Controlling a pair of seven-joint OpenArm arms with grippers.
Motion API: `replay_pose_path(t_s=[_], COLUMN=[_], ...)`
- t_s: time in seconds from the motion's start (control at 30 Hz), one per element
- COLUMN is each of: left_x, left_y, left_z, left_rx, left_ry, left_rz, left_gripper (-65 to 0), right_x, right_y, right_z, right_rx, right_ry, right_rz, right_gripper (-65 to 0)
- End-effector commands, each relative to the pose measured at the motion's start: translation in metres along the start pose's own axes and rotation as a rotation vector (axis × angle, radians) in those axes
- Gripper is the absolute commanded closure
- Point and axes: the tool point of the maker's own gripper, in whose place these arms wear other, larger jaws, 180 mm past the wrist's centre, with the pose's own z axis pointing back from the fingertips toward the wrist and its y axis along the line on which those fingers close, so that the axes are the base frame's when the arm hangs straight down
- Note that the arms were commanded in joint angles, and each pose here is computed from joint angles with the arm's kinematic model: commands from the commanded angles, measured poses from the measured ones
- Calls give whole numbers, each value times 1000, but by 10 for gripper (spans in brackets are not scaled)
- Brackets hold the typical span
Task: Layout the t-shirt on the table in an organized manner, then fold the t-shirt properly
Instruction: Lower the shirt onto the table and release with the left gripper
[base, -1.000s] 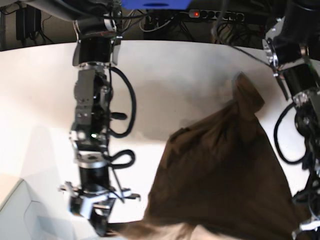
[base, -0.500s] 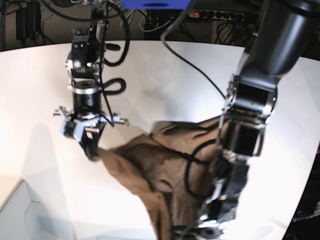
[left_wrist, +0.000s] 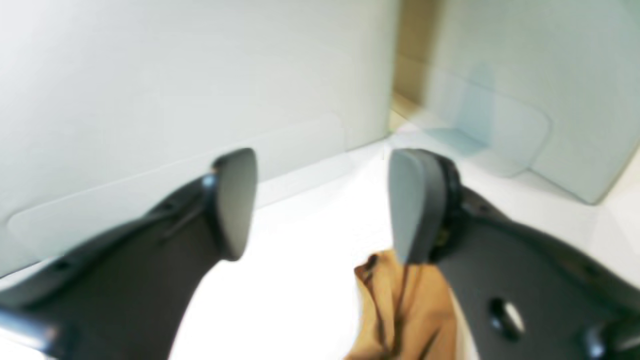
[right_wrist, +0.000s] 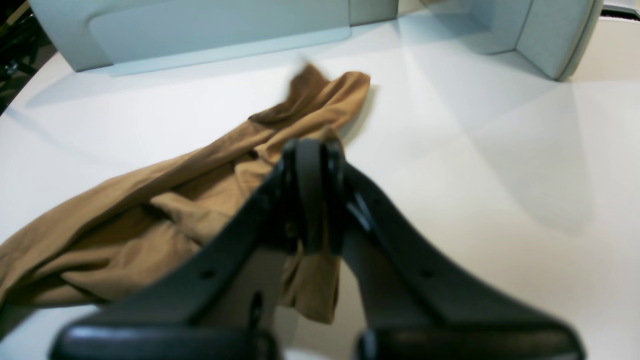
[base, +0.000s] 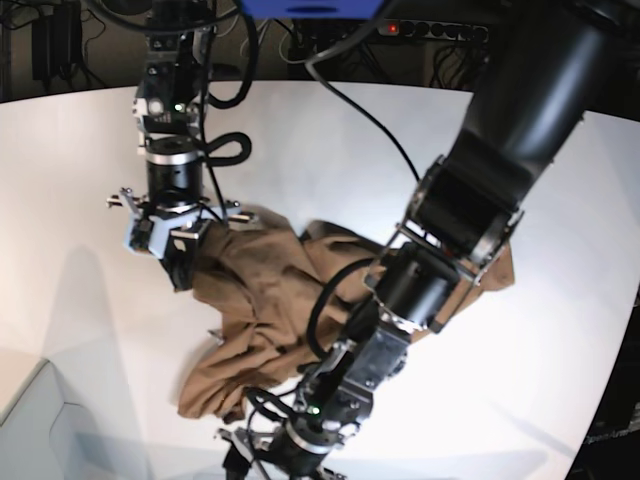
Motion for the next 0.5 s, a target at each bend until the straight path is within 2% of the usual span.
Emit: replay_pose_path(t_s=[0.0, 0.1, 0.2, 0.47], left_x=[33, 9, -16, -92], left_y=[21, 58, 77, 89], left_z=[2, 37, 84, 234], left_rx=[30, 81, 111, 132], left_ry=[-91, -57, -5, 214], left_rz=[-11, 9, 41, -11], left_gripper=[-426, -427, -427, -427], right_x=[17, 11, 15, 19], right_y=[-3, -10, -16, -15], right_z=[-2, -2, -5, -7], right_rx=[-11, -28, -43, -40], right_ry=[-59, -28, -37, -49], right_rz=[-2, 0, 2, -1], right_gripper=[0, 0, 0, 0])
